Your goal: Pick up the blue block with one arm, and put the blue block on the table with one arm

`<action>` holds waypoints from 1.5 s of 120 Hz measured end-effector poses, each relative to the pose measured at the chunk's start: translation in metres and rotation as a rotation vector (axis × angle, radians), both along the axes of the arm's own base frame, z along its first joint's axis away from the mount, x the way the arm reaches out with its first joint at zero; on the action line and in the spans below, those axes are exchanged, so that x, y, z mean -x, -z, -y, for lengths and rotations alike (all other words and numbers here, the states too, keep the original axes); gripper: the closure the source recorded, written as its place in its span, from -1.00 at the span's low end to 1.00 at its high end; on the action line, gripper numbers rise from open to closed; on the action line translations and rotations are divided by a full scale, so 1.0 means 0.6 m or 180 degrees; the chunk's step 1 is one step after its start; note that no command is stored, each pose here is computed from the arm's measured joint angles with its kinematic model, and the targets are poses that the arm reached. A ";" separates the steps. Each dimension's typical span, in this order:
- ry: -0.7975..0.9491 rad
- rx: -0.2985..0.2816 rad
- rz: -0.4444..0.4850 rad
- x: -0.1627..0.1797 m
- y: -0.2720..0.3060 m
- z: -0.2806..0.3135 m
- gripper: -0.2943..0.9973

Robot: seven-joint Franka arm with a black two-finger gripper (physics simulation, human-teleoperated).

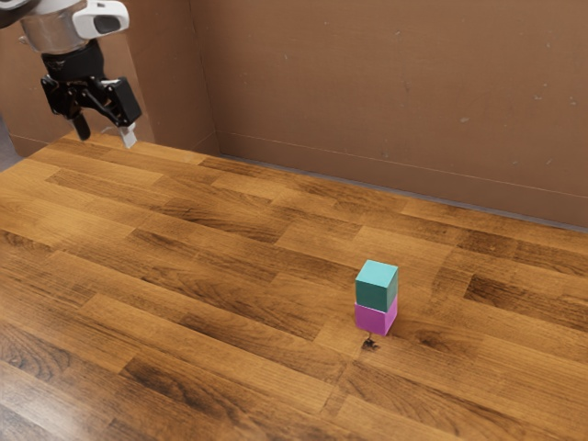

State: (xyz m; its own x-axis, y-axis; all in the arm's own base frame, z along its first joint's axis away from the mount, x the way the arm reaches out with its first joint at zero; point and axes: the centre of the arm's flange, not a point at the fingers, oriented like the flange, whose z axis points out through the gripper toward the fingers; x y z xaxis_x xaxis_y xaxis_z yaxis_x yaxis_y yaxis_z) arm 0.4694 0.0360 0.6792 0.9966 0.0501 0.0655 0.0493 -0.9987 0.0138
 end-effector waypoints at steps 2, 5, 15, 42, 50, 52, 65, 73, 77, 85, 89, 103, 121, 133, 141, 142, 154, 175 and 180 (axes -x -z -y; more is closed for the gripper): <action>-0.0007 0.0000 0.0002 0.001 0.000 0.000 -0.54; -0.0017 0.0004 0.0007 0.001 -0.001 -0.001 -0.54; -0.0042 0.0030 0.0049 -0.002 -0.002 0.002 -0.54; 0.0074 0.0076 -0.0044 -0.145 0.120 0.105 -0.54; 0.0114 0.0176 -0.0022 -0.182 0.169 0.149 -0.54; 0.0120 0.0213 0.0009 -0.191 0.179 0.159 -0.54; 0.0092 0.0409 0.0258 -0.248 0.220 0.207 -0.54; 0.0092 0.0476 0.0377 -0.280 0.240 0.235 -0.54; 0.0098 0.0503 0.0424 -0.292 0.249 0.248 -0.54; 0.0111 0.0569 0.0471 -0.309 0.274 0.278 -0.54; 0.0111 0.0594 0.0485 -0.318 0.291 0.291 -0.54; 0.0109 0.0675 0.0572 -0.345 0.322 0.328 -0.54; 0.0052 0.0751 0.0575 -0.368 0.365 0.356 -0.54; -0.0003 0.0799 0.0592 -0.374 0.383 0.376 -0.54; -0.0062 0.0841 0.0530 -0.369 0.407 0.390 -0.54; -0.0071 0.0844 0.0522 -0.369 0.410 0.390 -0.54; -0.0144 0.0847 0.0437 -0.366 0.445 0.400 -0.54; -0.0079 0.0808 0.0361 -0.352 0.474 0.438 -0.54; -0.0054 0.0795 0.0354 -0.350 0.478 0.445 -0.54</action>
